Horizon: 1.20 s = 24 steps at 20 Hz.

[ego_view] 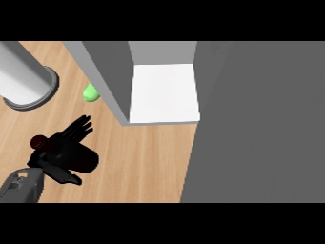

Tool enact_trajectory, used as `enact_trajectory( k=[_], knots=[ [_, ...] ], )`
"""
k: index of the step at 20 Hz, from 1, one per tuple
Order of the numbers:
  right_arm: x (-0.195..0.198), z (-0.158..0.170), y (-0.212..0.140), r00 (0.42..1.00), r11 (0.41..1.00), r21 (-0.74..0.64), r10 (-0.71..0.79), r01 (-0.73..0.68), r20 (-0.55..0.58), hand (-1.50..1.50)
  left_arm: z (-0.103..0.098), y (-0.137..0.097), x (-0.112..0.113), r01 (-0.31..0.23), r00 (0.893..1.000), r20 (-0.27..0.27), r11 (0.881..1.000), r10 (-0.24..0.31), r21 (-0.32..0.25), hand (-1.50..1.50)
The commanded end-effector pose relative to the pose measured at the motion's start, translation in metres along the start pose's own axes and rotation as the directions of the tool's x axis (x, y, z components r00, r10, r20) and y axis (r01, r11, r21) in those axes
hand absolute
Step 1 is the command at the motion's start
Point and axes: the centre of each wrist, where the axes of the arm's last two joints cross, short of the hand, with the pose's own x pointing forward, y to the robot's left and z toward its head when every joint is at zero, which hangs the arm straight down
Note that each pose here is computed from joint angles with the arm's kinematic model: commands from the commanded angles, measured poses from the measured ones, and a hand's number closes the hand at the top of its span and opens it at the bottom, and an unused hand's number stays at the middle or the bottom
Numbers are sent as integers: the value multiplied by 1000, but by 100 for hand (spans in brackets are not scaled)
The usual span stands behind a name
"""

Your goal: Pick up the wine, place it into the cabinet and close the cabinet

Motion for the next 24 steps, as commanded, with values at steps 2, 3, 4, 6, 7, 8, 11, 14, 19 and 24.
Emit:
enact_trajectory(
  k=[2,3,4,6,7,8,11,14,19,24],
  knots=[
    [30,29,-8,998,1000,-16,-11,12,58,-150,-5,-3,-5,-116,984,125,990,126,-84,-150],
    [22,27,2,996,1000,9,-15,15,84,-150,-1,-11,-17,-121,984,123,990,130,-78,150],
    [22,18,-6,997,1000,4,21,-22,68,-150,-6,5,1,-107,986,118,990,117,-92,150],
    [27,29,-4,998,1000,-1,-17,18,64,-150,-1,-7,-14,-123,985,113,988,132,-88,150],
    [21,21,-3,997,1000,-2,-1,1,77,-150,-2,-3,-12,-136,982,117,986,147,-100,150],
    [24,23,-4,998,1000,-6,-2,2,64,-150,14,4,-10,-115,981,148,988,129,-101,150],
    [28,31,-3,997,1000,-20,-12,13,76,-150,5,7,0,-70,985,150,994,81,-79,150],
    [34,32,-4,998,1000,21,-21,20,66,-150,-6,5,2,-44,979,198,998,52,-44,150],
    [30,28,-9,998,1000,-27,4,-3,66,-150,2,-22,-26,-15,963,270,998,-3,64,150],
    [19,27,-3,998,999,-23,-24,26,63,-150,5,-61,-53,-47,944,319,926,-82,375,150]
  ],
)
